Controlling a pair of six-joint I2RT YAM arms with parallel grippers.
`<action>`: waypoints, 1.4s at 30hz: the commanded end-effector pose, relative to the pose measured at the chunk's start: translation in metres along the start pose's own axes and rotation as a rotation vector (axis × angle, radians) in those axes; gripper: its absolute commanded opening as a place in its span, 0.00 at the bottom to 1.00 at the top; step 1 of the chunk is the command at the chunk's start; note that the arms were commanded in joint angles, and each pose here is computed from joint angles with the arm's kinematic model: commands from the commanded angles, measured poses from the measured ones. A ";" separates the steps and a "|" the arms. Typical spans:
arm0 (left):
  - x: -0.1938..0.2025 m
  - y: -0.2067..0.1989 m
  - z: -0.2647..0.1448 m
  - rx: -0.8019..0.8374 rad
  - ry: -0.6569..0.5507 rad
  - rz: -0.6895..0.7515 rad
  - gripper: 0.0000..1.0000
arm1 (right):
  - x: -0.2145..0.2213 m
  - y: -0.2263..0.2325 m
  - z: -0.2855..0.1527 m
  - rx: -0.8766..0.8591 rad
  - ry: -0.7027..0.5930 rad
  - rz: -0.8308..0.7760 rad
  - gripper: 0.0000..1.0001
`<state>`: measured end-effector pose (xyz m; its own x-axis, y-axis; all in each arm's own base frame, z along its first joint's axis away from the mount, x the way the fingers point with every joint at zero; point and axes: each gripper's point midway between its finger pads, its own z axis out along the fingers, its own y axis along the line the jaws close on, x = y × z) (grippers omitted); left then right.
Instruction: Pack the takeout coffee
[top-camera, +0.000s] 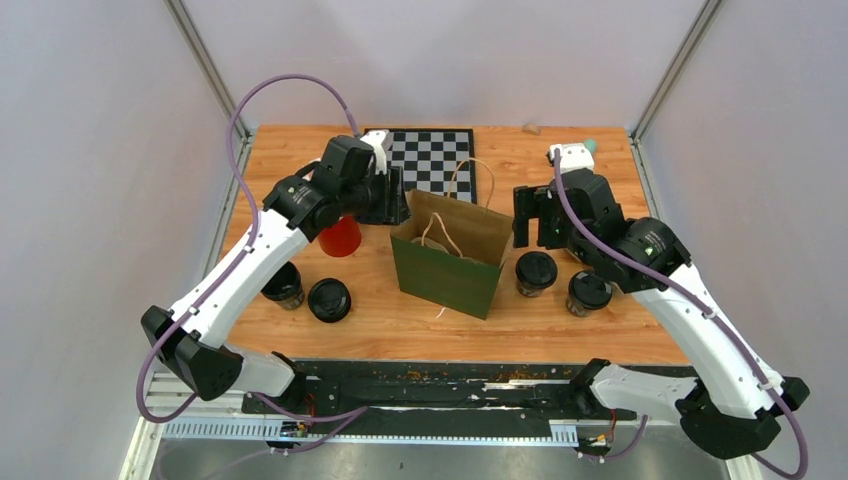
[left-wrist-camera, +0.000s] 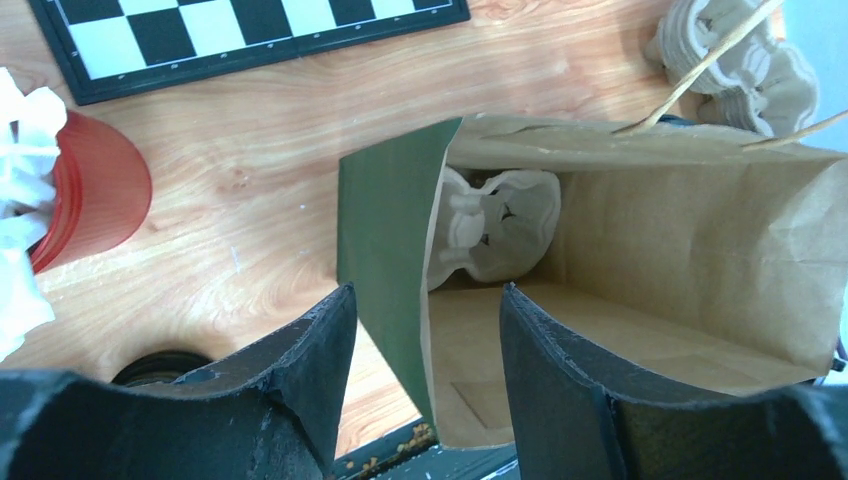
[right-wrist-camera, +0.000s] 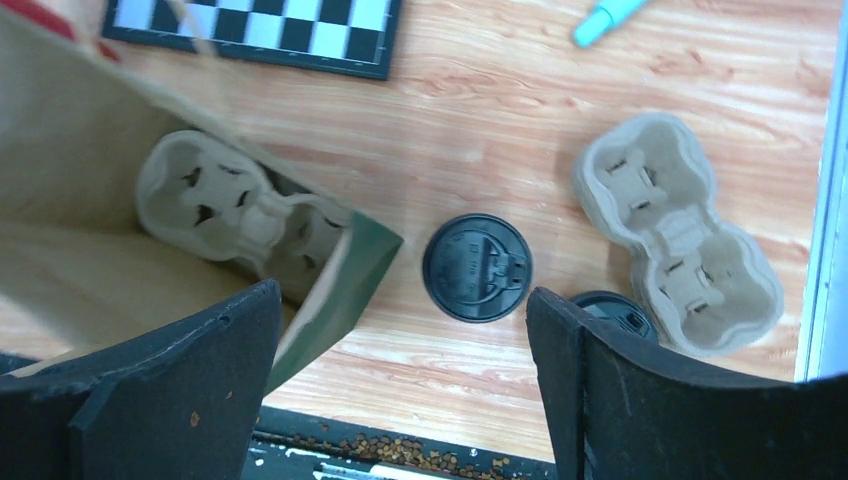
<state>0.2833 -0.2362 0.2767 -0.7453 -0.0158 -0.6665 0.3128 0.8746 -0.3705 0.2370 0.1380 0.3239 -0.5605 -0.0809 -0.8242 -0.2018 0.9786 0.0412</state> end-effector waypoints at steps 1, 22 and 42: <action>-0.015 0.006 -0.020 -0.018 -0.059 0.061 0.63 | -0.004 -0.020 0.015 0.032 -0.041 0.100 0.92; -0.025 0.021 -0.016 -0.111 0.056 0.053 0.66 | 0.062 -0.096 0.101 0.097 0.204 0.296 0.82; -0.040 0.015 -0.020 -0.052 -0.002 -0.006 0.71 | 0.073 -0.079 0.113 -0.011 0.203 0.306 0.74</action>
<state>0.3001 -0.2223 0.2842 -0.7855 -0.0138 -0.6188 0.2640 0.8968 -0.3550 0.2902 0.0723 0.1840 -0.7671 0.1957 -0.6109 0.0310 0.9625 0.2693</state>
